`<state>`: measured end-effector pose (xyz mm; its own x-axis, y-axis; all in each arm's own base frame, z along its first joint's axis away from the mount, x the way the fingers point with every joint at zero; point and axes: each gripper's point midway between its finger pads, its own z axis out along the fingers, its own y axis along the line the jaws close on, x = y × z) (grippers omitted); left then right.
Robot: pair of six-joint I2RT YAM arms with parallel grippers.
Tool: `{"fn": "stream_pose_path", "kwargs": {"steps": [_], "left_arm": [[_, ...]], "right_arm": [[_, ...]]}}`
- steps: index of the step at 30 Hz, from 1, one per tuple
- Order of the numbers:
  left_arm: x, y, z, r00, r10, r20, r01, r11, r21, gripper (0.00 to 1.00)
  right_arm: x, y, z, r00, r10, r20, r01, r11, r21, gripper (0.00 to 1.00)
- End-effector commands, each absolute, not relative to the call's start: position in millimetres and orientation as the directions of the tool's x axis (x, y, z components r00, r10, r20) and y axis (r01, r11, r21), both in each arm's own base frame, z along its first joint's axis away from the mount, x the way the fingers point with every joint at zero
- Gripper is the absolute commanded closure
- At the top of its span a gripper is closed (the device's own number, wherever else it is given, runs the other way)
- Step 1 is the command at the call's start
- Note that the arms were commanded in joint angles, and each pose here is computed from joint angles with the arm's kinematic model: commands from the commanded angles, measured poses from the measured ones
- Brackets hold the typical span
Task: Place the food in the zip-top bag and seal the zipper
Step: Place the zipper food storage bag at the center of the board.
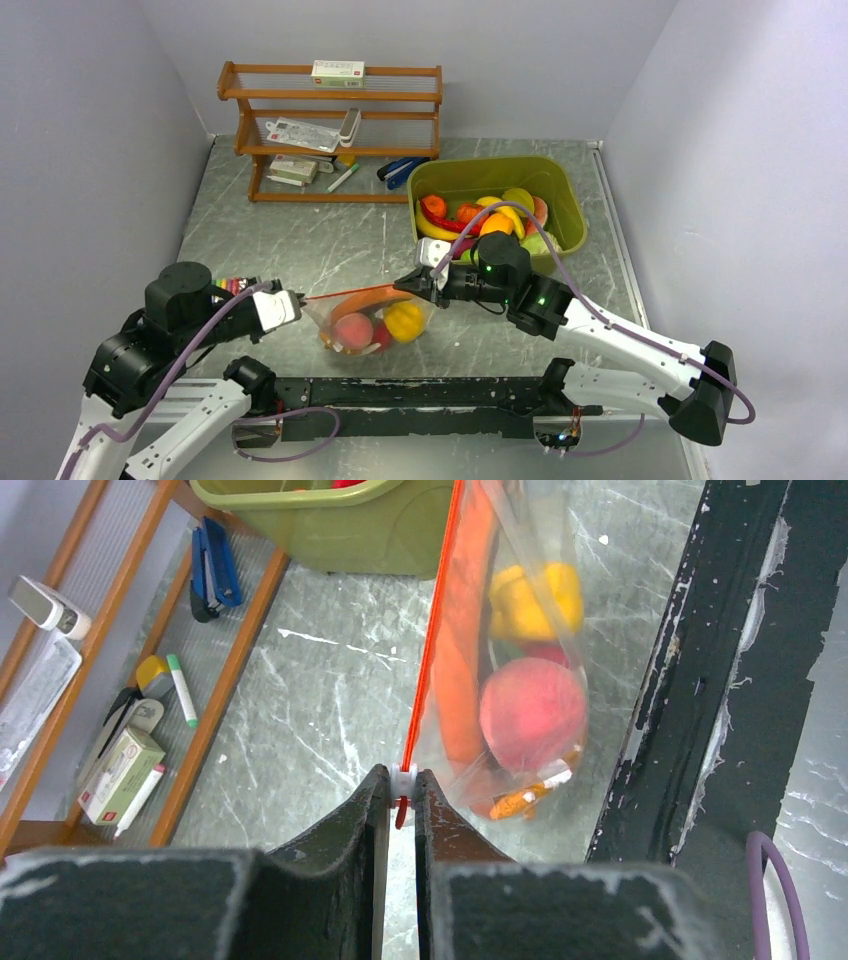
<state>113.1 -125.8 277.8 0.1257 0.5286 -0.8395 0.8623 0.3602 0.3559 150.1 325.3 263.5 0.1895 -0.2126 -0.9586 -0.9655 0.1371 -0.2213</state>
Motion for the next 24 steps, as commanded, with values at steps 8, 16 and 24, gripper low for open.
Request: {"fn": "stream_pose_path", "kwargs": {"steps": [8, 16, 24], "left_arm": [[92.9, -87.4, 301.5, 0.11, 0.542, -0.833, 0.778, 0.474, 0.412, 0.93], [117.5, -93.0, 293.7, 0.043, 0.49, -0.871, 0.736, 0.574, 0.36, 0.93], [153.1, -73.7, 253.9, -0.079, 0.511, -0.856, 0.601, 0.709, 0.368, 0.93]], "right_arm": [[140.2, 313.3, 268.7, 0.187, -0.17, -0.968, -0.97, 0.122, -0.209, 1.0], [179.0, 338.0, 254.5, 0.15, -0.202, -0.968, -0.974, 0.139, -0.18, 1.0], [225.0, 362.0, 222.5, 0.101, -0.238, -0.966, -0.983, 0.128, -0.134, 1.0]]}}
